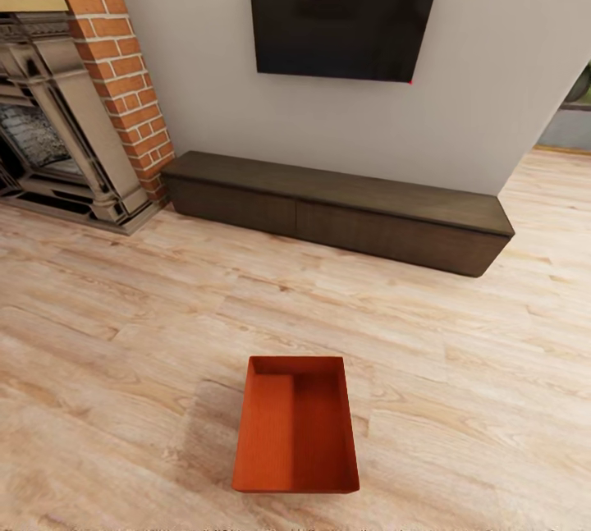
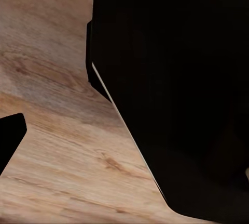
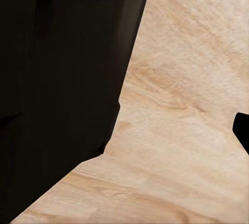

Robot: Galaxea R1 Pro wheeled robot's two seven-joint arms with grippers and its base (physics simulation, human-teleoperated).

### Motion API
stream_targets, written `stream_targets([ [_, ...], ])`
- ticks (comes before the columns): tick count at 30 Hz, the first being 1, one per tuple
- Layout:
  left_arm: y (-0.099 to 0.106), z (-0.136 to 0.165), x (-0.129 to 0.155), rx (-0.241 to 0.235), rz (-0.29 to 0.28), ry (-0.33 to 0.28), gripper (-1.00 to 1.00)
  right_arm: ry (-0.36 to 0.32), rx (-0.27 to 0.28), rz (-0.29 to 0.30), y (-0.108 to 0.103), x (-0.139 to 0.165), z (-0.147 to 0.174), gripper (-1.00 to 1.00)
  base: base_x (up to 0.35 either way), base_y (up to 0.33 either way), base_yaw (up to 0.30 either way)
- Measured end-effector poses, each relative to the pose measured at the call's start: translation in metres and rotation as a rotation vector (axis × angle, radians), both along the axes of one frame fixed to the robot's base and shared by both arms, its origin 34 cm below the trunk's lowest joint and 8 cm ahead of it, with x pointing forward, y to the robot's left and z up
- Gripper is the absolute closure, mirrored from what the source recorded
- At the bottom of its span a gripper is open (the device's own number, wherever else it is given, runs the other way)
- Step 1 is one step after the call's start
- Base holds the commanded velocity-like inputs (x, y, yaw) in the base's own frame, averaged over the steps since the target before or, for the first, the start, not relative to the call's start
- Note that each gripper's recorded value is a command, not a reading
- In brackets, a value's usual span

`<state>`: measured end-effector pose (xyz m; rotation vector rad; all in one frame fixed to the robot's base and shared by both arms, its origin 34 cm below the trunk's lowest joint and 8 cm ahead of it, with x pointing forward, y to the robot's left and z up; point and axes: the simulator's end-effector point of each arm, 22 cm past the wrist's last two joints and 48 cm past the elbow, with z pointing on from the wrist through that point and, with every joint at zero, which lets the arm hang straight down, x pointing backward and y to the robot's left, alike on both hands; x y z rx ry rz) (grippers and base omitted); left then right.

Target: Move the two storage containers from the living room to the garage. In the garage, place one container on the floor and stack the other container on top of it (either order is fine).

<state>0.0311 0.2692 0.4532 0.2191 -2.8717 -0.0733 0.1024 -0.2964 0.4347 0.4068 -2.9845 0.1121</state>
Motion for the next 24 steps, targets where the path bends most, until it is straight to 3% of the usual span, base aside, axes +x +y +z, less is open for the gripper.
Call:
stream_targets([
  [24,0.000,0.004,-0.014,0.000,0.000,0.038,-1.00,0.038,0.000,0.000,0.000,-0.015,0.002,-1.00,0.000,0.000,0.000],
])
